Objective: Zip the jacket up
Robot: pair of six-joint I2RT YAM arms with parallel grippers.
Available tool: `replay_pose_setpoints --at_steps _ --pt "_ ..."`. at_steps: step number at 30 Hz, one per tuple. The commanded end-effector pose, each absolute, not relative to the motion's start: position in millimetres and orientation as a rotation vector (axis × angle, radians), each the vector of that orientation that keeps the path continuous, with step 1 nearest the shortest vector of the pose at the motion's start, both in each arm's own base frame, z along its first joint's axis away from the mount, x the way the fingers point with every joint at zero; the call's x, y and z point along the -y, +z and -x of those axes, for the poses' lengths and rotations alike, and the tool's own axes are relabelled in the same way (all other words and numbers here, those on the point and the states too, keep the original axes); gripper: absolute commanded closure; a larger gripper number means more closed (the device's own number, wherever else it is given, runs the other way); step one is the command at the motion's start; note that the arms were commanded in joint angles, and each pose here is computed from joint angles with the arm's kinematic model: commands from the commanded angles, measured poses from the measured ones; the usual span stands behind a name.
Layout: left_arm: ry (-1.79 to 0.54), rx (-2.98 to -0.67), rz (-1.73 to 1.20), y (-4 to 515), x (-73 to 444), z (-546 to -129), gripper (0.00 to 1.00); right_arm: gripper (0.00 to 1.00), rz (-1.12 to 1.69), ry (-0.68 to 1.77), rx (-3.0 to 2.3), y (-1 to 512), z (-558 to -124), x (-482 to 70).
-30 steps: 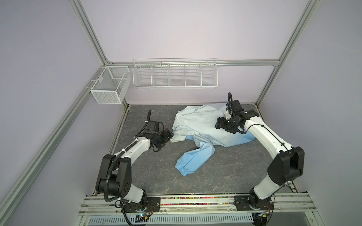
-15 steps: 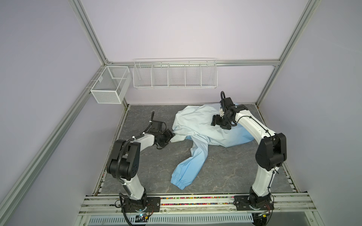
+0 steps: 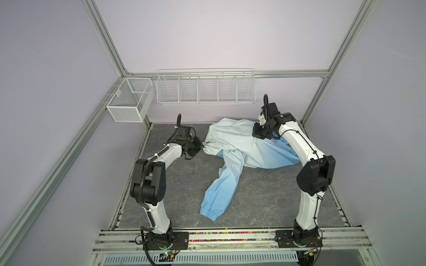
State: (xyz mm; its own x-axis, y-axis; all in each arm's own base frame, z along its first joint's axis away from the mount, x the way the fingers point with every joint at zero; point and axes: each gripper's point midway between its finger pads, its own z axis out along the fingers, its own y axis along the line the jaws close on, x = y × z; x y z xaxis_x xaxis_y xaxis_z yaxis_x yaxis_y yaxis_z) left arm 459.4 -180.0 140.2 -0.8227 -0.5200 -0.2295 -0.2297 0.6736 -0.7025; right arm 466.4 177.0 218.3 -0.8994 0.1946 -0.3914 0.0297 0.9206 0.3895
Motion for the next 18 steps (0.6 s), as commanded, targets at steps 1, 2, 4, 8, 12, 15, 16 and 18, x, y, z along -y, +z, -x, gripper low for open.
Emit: replay_pose_setpoints --at_steps 1,2,4,8,12,15,16,18 --pt "-0.903 -2.414 0.488 201.1 162.3 -461.3 1.00 0.93 -0.137 0.623 -2.542 276.8 -460.6 -170.3" --pt "-0.892 -2.394 0.474 215.8 156.7 -463.5 1.00 0.93 -0.136 0.641 -2.513 289.8 -461.9 -167.6" --pt "-0.872 -2.360 0.458 241.4 145.8 -466.2 1.00 0.93 -0.134 0.666 -2.463 311.8 -463.5 -162.7" --pt "-0.817 -2.278 0.415 296.5 124.0 -469.6 1.00 0.93 -0.170 0.710 -2.347 357.6 -470.0 -140.6" --pt "-0.776 -2.204 0.371 344.6 111.3 -469.4 1.00 0.93 -0.222 0.790 -2.239 394.8 -474.4 -121.4" --pt "-0.753 -2.123 0.331 381.0 106.4 -466.6 1.00 0.93 -0.249 0.861 -2.156 419.9 -475.1 -109.7" --pt "-0.741 -2.094 0.327 393.4 102.9 -464.8 1.00 0.93 -0.255 0.883 -2.133 427.3 -474.2 -106.7" --pt "-0.727 -2.053 0.329 413.1 95.8 -461.7 1.00 0.93 -0.251 0.928 -2.061 448.7 -473.0 -101.0"
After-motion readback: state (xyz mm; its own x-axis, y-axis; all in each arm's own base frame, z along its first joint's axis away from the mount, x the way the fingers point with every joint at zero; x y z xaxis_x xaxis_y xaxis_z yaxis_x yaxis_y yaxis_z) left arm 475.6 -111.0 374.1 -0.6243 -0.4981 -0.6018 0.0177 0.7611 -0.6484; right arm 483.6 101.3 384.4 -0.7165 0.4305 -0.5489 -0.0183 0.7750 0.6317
